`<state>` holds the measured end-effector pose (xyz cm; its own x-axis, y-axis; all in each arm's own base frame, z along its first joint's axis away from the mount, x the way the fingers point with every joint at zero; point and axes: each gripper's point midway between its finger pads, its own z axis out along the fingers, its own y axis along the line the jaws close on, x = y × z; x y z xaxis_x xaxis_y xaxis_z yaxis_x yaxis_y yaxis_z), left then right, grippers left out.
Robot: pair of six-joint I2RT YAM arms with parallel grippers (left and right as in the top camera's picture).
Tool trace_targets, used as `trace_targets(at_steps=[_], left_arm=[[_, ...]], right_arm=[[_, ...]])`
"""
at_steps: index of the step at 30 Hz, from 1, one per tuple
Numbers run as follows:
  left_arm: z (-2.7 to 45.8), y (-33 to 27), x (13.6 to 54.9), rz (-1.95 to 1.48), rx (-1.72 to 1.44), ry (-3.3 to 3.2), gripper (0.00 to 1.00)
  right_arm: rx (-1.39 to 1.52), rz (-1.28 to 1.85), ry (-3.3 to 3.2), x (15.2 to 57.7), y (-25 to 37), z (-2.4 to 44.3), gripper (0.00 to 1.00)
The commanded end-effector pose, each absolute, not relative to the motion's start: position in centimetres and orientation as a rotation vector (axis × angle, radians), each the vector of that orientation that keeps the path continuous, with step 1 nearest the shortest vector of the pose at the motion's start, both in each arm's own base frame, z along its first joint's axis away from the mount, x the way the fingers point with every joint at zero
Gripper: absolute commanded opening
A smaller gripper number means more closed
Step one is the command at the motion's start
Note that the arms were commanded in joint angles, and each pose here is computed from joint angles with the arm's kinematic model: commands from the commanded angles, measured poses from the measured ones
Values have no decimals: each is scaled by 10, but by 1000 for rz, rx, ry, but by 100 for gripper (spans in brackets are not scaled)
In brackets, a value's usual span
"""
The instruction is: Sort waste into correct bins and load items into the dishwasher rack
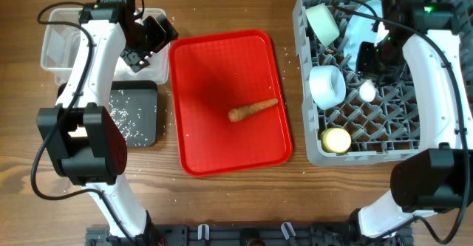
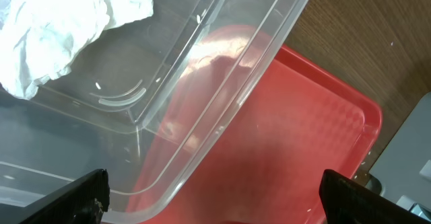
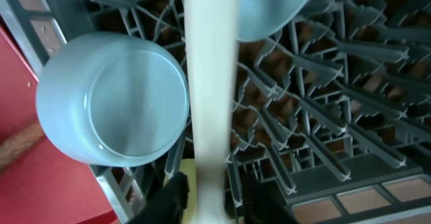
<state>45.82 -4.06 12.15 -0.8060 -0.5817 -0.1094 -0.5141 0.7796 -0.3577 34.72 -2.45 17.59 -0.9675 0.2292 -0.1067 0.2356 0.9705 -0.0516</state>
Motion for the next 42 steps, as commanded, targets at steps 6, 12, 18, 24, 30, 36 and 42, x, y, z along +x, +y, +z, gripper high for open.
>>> trace_targets(at_steps=[6,12,18,24,30,36,42], left_arm=[[122,-41,457,-466,-874,2756,100],[122,-41,457,-466,-874,2756,100],[122,-41,457,-467,-874,2756,100],[126,-48,464,-528,-846,2735,100],[131,-152,443,-619,-114,2838,83],[115,-238,400,-144,743,2730,92],[78,-251,369,-54,1350,2645,83]], right_arm=[[350,-90,3011,352,-27,170,55],[21,227,2881,376,26,205,56],[-312,320,2728,383,130,225,63],[-193,245,2718,389,118,229,65],[111,208,2706,399,30,235,66],[183,213,2707,398,10,235,68],[173,210,2731,393,10,232,69]])
